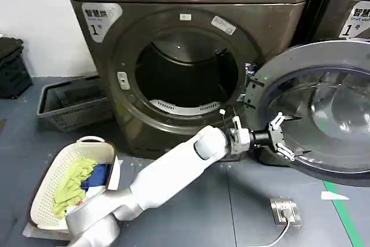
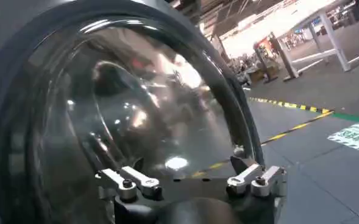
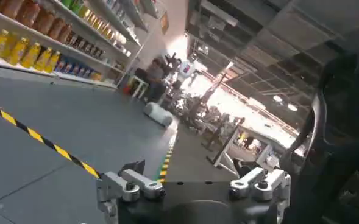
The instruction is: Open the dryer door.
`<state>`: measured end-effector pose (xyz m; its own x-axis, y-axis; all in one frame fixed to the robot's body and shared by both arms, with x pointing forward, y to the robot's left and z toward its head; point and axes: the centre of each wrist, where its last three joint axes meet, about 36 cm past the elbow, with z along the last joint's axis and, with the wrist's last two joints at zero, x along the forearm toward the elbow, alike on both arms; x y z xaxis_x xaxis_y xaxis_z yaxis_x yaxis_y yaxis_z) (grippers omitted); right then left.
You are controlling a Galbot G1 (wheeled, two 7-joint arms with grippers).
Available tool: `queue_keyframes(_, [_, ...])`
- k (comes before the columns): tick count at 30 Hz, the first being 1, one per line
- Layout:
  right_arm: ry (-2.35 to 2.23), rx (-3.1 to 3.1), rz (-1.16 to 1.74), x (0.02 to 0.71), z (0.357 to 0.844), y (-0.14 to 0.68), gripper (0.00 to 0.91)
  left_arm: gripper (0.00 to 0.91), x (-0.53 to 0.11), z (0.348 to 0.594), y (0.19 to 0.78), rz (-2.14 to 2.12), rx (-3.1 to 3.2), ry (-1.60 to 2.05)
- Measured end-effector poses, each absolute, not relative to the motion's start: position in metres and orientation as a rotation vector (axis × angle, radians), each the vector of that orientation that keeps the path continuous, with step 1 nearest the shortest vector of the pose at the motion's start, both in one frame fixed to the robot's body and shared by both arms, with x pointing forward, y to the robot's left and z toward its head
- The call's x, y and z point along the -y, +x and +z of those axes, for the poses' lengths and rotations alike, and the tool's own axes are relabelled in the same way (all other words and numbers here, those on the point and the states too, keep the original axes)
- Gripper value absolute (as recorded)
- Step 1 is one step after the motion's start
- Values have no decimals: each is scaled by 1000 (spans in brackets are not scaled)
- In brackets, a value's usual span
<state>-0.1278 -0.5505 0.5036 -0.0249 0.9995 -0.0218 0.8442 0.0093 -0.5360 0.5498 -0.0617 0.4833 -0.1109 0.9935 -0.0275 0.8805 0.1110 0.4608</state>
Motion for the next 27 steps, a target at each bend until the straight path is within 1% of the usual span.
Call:
queue_keyframes(6, [-1893, 1930, 582, 550, 503, -127, 907, 907, 70, 490, 556, 470, -2141, 1761])
queue_keyframes(17, [-1882, 1945, 575, 550, 499, -122, 907, 907, 73, 489, 556, 455, -2156, 1754])
queue_keyframes(24, [-1874, 1959, 572, 549, 498, -119, 907, 907, 61, 485, 548, 446, -2180, 1803])
queue_keyframes(27, [-1871, 1963, 567, 549, 498, -119, 907, 907, 53, 485, 533, 434, -2176, 1846])
